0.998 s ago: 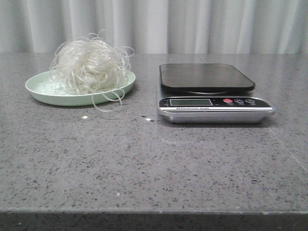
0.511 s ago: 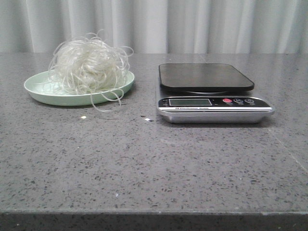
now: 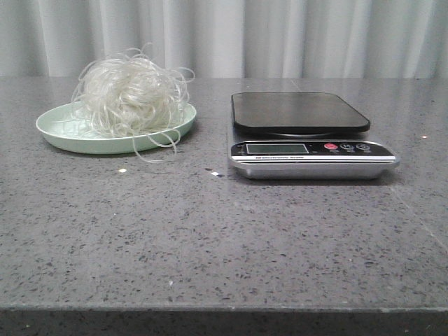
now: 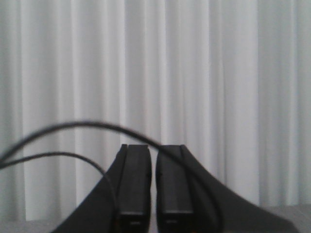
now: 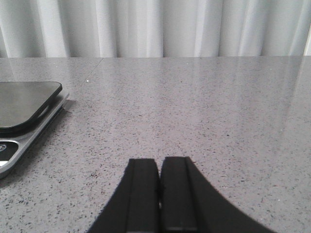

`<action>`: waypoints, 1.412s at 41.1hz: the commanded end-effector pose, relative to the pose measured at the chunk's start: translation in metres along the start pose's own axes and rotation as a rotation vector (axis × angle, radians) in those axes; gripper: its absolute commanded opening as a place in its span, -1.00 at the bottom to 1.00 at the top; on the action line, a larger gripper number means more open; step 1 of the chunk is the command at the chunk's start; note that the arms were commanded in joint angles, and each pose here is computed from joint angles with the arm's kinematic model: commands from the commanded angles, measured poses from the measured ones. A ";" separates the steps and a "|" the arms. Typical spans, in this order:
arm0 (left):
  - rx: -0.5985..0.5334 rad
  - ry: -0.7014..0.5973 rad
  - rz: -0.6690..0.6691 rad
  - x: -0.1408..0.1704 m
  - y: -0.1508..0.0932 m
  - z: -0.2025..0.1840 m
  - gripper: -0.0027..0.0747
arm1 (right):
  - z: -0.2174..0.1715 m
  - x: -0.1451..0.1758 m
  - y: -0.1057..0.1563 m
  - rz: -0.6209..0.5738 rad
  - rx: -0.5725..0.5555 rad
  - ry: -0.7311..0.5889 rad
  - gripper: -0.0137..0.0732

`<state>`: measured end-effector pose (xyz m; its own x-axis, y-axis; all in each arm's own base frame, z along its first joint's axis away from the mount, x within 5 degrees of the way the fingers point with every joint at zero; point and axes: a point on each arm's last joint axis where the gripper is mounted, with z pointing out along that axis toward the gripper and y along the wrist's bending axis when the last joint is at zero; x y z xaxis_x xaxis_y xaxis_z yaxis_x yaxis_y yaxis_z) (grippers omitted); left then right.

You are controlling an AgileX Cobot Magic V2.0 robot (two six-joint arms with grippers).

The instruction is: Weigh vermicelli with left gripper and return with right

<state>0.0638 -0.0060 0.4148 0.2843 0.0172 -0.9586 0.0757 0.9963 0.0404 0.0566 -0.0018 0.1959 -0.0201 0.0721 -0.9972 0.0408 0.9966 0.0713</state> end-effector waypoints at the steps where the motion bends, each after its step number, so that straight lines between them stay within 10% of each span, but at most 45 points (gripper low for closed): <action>1: 0.046 0.010 -0.030 -0.012 -0.003 0.025 -0.11 | -0.002 -0.010 0.000 0.002 0.007 -0.098 -0.34; 10: 0.188 0.229 -0.050 0.001 -0.024 0.077 0.50 | -0.002 -0.010 0.000 0.002 0.007 -0.098 -0.34; 37: 0.511 1.034 0.029 0.081 -0.092 0.232 0.50 | -0.002 -0.010 0.000 0.002 0.007 -0.098 -0.34; 58: 0.599 1.216 0.033 0.168 -0.116 0.277 0.50 | -0.002 -0.010 0.000 0.002 0.007 -0.098 -0.34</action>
<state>0.3690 -0.1361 0.3049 -0.7429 0.4461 -0.4990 0.5622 0.8205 -0.1034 0.0566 -0.0018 0.1959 -0.0201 0.0721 -0.9972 0.0408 0.9966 0.0713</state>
